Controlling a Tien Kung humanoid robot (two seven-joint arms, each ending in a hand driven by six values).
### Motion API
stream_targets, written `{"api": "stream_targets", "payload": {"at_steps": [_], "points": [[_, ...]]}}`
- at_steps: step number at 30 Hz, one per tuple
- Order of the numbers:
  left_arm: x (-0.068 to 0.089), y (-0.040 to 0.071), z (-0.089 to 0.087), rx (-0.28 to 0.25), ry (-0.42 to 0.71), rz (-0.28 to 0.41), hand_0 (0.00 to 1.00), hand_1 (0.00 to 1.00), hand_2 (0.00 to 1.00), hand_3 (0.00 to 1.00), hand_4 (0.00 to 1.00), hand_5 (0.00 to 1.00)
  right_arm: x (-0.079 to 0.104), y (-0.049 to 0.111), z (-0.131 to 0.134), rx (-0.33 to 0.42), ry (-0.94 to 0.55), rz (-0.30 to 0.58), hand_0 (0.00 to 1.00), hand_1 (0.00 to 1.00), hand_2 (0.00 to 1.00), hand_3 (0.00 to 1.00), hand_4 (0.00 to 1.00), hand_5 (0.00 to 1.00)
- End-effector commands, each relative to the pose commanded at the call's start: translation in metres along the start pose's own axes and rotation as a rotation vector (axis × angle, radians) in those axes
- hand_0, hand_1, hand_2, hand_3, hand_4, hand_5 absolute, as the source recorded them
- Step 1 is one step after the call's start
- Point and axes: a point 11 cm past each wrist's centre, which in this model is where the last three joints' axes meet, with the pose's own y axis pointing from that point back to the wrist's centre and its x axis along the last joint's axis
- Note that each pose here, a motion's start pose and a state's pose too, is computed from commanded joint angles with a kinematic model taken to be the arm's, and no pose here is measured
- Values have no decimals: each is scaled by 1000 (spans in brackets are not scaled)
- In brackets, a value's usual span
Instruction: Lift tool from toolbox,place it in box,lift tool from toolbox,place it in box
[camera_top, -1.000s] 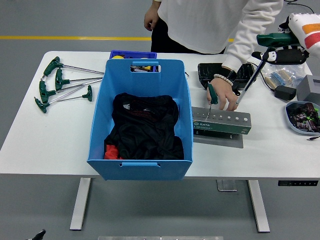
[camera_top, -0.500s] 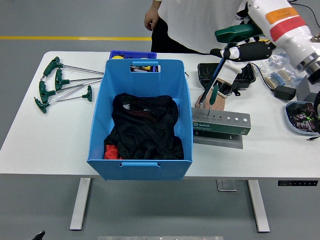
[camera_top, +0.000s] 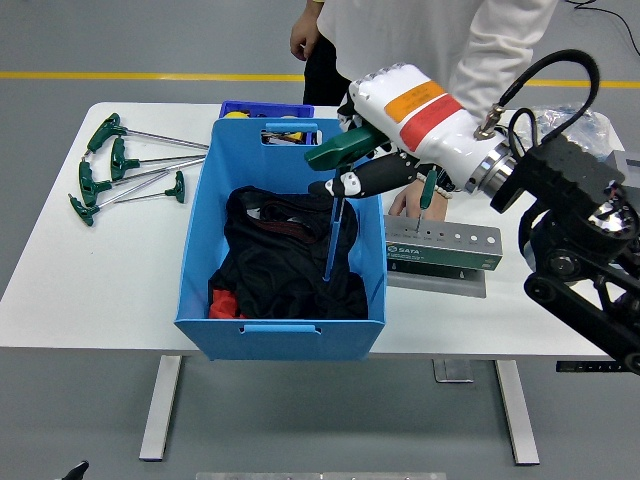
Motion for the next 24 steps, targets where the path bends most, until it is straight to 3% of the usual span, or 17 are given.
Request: {"api": "stream_targets", "payload": {"at_steps": [5,6,11,12,17,18,24], "points": [[1,0,1,-2,-2,-1,740,755,772,663,652,561,-30,-10,-2,-23,59,-143,3,14,89,122,998,623],[1,0,1,-2,-2,-1,740,757,773,663,653,560,-33,-11,-2,-29,78,-169,492,539,564,557,998,604],[1,0,2,-2,-3,0,740,757,773,663,653,560,-33,-18,-14,4,139,-164,492,539,564,557,998,604],[1,0,2,-2,-4,0,739,756,773,662,652,559,-32,-19,-15,9,139,-158,843,842,832,841,998,597],[1,0,2,-2,-4,2,739,756,773,662,652,559,-29,-23,-20,32,141,-120,843,842,832,841,998,597],[1,0,2,-2,-4,3,738,756,773,661,653,563,-28,-23,-20,33,143,-116,959,925,930,927,998,597],[2,0,2,-2,-4,5,738,755,771,661,651,560,-27,-24,-17,25,147,-102,981,935,943,937,998,597]]}}
